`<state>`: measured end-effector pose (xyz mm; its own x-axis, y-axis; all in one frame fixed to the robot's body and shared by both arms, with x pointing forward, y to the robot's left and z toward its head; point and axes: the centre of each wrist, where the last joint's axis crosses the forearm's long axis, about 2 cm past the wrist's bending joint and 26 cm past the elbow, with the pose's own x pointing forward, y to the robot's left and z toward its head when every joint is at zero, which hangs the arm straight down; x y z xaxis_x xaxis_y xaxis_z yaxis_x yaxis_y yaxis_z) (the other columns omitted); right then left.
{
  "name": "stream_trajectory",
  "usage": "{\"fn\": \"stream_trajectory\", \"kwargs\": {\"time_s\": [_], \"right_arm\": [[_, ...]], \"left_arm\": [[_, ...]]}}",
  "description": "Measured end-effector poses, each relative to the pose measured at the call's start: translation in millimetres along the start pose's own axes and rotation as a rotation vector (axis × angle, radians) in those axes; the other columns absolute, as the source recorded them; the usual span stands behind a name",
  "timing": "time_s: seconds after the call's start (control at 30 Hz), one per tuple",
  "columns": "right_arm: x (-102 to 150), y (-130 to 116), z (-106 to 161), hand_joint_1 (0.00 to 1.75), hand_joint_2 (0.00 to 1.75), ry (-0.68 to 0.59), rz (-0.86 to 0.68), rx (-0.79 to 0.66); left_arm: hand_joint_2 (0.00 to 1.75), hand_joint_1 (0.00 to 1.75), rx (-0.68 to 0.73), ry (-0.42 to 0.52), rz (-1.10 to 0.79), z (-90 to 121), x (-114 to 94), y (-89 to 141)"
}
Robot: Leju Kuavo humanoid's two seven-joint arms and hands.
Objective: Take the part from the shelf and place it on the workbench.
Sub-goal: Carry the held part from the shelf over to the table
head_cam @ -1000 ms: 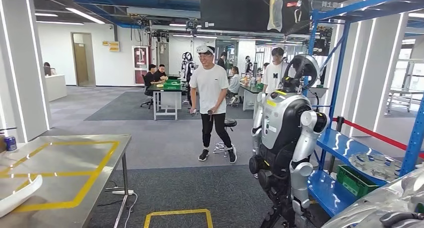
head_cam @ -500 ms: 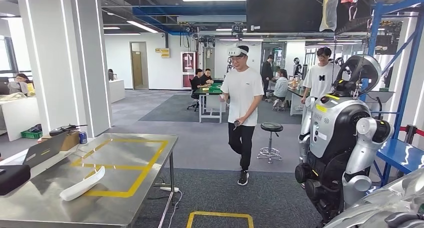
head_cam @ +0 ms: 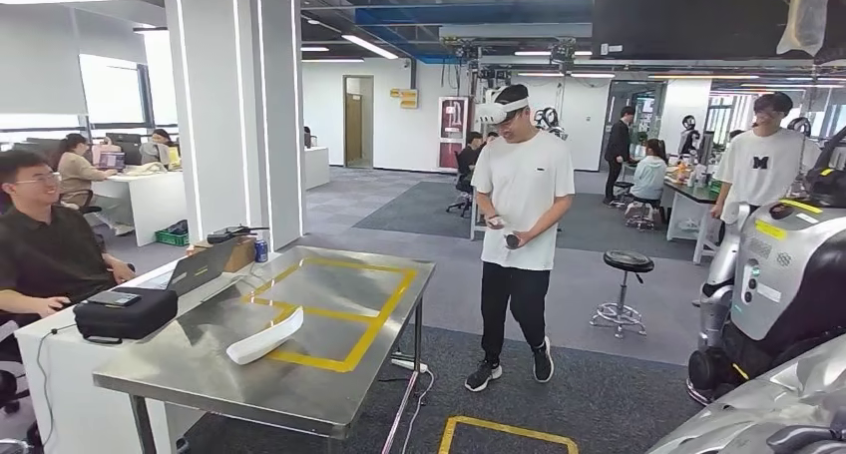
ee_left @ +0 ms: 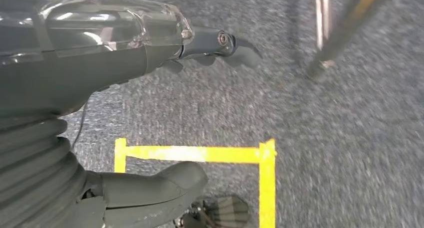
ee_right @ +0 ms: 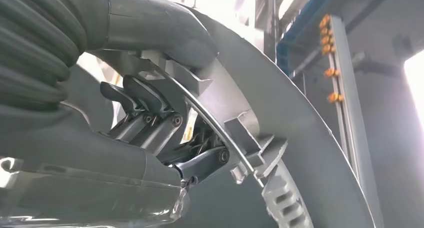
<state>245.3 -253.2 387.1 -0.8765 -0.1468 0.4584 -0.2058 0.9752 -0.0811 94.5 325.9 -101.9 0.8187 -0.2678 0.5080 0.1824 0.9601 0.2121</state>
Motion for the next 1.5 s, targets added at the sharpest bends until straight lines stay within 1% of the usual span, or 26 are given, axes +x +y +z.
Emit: {"fn": "stream_trajectory", "kwargs": {"time_s": [0.57, 0.9, 1.2, 1.5], "right_arm": [[-1.1, -3.4, 1.2, 1.75, 1.75, 0.011, -0.040, 0.023], [-6.5, -3.0, 5.8, 1.75, 1.75, 0.025, -0.063, 0.015], [-9.2, -2.3, 16.1, 1.75, 1.75, 0.054, -0.069, 0.013], [-9.3, -2.5, 16.1, 1.75, 1.75, 0.055, -0.072, 0.013]], "left_arm": [[1.75, 0.00, 0.007, 0.017, -0.024, -1.5, 2.3, 6.7], [1.75, 0.00, 0.005, 0.027, -0.032, -1.6, 2.4, 6.8], [1.75, 0.00, 0.005, 0.022, -0.043, -1.8, 2.4, 8.3], [1.75, 0.00, 0.000, 0.029, -0.046, -0.8, 0.3, 6.2]]}}
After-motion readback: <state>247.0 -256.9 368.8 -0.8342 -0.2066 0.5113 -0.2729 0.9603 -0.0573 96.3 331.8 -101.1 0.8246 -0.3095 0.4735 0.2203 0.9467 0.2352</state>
